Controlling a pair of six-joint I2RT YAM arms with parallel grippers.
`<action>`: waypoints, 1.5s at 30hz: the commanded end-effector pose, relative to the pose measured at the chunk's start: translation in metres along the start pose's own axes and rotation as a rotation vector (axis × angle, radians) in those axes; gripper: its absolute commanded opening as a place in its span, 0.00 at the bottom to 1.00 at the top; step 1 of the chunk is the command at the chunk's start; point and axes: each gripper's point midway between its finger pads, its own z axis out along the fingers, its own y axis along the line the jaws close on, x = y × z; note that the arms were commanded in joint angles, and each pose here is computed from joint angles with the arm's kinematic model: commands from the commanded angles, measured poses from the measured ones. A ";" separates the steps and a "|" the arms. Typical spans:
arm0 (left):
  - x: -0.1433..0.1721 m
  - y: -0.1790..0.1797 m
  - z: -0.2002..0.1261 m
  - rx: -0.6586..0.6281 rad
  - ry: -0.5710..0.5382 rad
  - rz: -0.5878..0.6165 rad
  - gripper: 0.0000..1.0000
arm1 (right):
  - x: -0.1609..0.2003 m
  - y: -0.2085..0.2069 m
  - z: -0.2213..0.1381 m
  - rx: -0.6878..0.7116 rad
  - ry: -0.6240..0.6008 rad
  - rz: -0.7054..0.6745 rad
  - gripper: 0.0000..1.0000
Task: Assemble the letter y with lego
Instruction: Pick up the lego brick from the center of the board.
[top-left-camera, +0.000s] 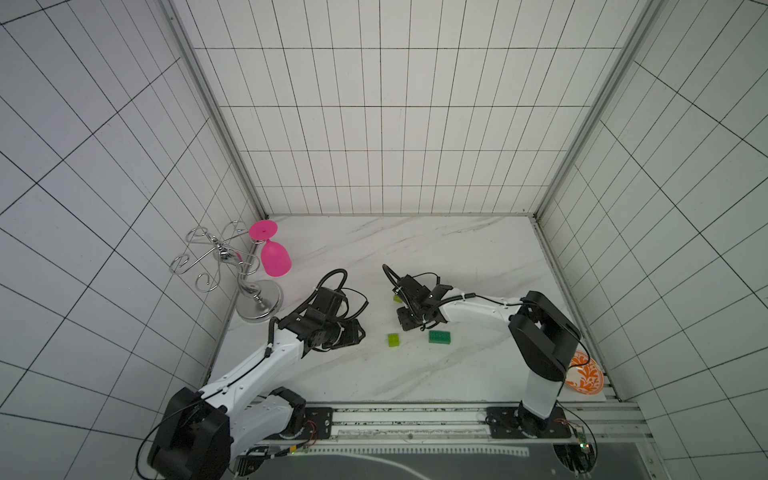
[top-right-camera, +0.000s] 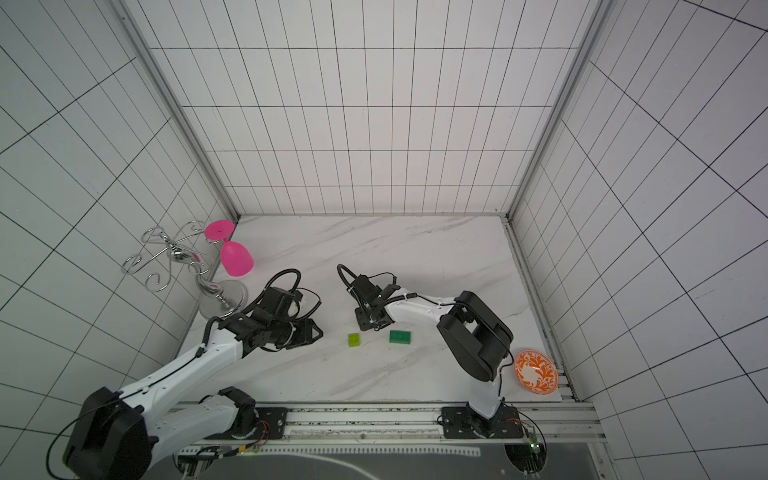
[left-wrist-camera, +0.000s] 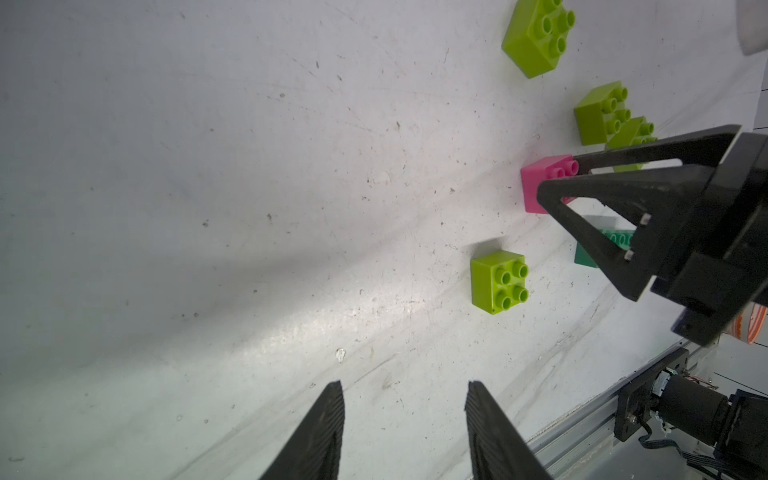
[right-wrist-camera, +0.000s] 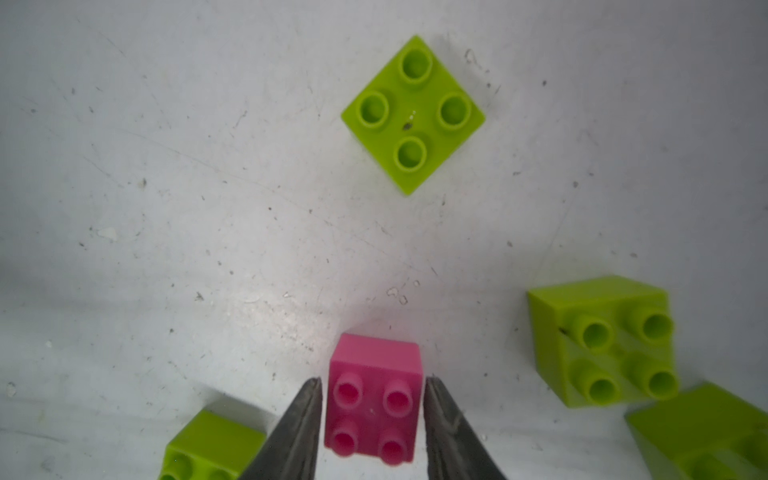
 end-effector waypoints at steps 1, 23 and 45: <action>-0.005 -0.004 0.001 0.019 -0.021 0.008 0.49 | -0.024 0.012 -0.013 -0.012 -0.047 0.003 0.39; -0.004 -0.005 0.003 0.036 -0.017 0.007 0.49 | -0.013 0.008 -0.007 0.003 -0.011 -0.001 0.44; -0.001 -0.014 0.011 0.055 -0.010 0.027 0.49 | -0.024 0.007 -0.032 0.016 -0.047 0.012 0.30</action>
